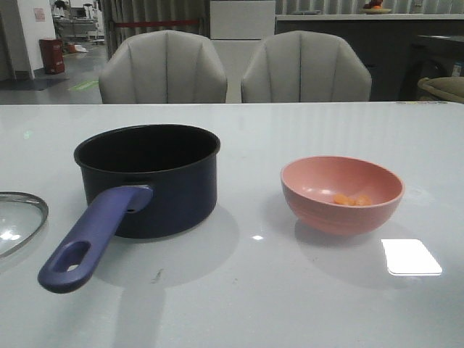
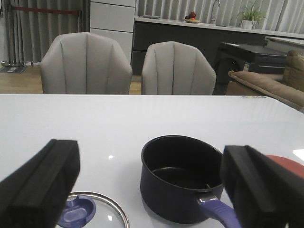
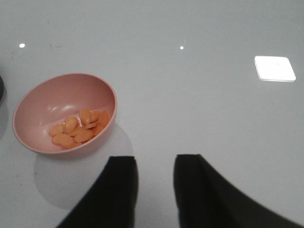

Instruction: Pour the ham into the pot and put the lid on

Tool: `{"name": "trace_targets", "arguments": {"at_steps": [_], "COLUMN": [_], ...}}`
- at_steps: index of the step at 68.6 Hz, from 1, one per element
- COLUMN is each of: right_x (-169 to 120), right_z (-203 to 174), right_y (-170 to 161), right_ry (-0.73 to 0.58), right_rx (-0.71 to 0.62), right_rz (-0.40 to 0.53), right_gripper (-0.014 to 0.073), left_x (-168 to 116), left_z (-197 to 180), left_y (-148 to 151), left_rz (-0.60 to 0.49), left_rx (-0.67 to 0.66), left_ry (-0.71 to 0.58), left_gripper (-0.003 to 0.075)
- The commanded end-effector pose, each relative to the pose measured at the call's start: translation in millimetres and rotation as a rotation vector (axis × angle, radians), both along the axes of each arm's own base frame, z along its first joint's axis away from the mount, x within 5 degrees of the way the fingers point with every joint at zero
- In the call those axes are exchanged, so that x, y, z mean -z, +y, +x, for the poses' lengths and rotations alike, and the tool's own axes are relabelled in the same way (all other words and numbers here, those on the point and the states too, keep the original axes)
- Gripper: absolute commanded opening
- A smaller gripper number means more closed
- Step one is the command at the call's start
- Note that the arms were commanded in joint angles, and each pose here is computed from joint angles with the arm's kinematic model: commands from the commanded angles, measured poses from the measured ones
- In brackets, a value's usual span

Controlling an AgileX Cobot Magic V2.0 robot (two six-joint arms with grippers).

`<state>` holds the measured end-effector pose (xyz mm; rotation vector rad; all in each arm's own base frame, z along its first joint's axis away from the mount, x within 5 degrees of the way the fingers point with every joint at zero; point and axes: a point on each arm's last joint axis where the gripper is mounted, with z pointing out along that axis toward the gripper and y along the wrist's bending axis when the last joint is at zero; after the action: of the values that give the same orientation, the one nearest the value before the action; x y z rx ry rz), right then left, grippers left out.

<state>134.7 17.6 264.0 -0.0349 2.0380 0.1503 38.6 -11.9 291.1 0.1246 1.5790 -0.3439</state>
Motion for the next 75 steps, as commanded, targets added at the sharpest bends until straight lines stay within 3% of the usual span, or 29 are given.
{"name": "trace_targets", "arguments": {"at_steps": [1,17,32,57,64,75], "right_x": [-19,-16,14,56,58,54], "right_z": [27,92,156,212,217,220], "right_y": [4,30,51,65,67,69], "right_ry": [-0.021,0.137,0.316,0.481,0.511,0.513], "right_rx": [0.005,-0.052,-0.076,-0.067,-0.070,-0.064], "right_rz": [0.022,0.052,0.021,0.026,0.025,0.054], "right_gripper": [0.0498,0.0503,0.0503,0.0494,0.0389,0.0124], "left_x": [-15,-15,-15,-15,-15,-15], "left_z": [-1,-1,-1,-1,-1,-1], "left_y": [0,0,0,0,0,0], "left_rz": [-0.034,-0.034,-0.034,-0.034,-0.034,-0.034], "left_rx": [0.008,0.008,0.008,0.008,0.008,0.008], "left_ry": [-0.090,-0.090,-0.090,-0.090,-0.090,-0.090], "left_gripper": [0.0636,0.0636,0.0636,0.0636,0.0636,0.0636]}}
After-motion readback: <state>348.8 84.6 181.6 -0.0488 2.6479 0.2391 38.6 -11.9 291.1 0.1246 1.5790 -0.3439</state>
